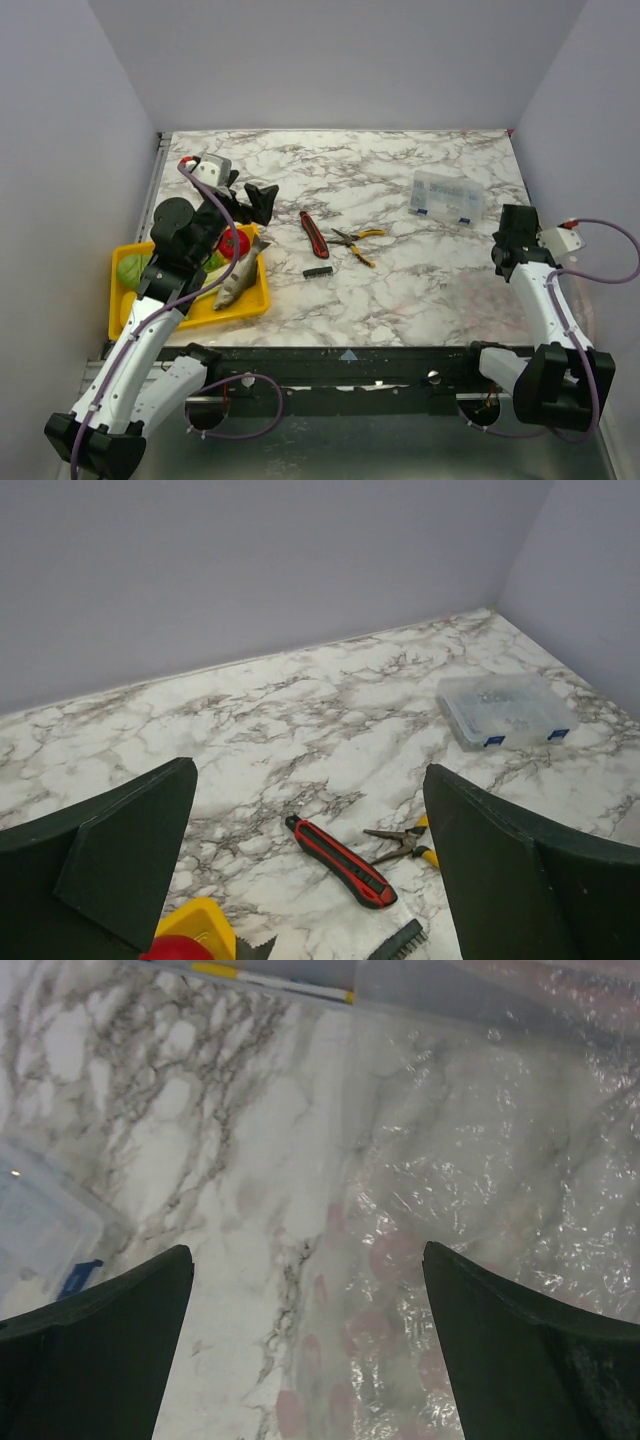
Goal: Place the food in the zip-top bag and seal the zipper
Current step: Move the zipper food storage bag to the center of the board.
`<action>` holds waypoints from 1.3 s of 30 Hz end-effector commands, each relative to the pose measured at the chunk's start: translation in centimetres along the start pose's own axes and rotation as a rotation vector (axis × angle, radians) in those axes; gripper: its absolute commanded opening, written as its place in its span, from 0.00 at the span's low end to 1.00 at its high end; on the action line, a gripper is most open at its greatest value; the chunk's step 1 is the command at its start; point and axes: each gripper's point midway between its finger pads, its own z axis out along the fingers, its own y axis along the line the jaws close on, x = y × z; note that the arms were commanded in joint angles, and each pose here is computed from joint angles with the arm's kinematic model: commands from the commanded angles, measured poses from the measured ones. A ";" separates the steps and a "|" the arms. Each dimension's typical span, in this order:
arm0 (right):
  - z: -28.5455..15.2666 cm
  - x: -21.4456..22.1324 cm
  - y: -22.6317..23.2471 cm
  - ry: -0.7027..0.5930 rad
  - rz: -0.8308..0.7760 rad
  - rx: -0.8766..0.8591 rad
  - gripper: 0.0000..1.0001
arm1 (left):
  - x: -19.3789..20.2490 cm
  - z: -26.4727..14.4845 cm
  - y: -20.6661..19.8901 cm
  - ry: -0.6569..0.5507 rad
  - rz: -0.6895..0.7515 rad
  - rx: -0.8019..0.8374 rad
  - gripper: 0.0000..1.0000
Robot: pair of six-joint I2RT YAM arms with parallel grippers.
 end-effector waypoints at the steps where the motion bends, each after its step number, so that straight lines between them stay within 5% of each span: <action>1: 1.4 3.2 -0.4 0.115 0.053 -0.014 1.00 | 0.4 -0.3 -0.2 0.008 0.008 0.009 0.99; 14: 2.7 14.0 1.8 0.523 -0.133 -0.176 1.00 | 0.8 -0.5 -1.1 0.017 -0.011 0.036 0.98; 19: 1.1 16.3 1.8 0.568 -0.188 -0.234 1.00 | 1.2 -0.3 -1.2 0.028 -0.021 0.042 0.99; 39: -17.9 25.6 9.9 0.701 -0.518 -0.754 1.00 | 2.0 0.2 -1.1 0.055 -0.031 0.043 0.99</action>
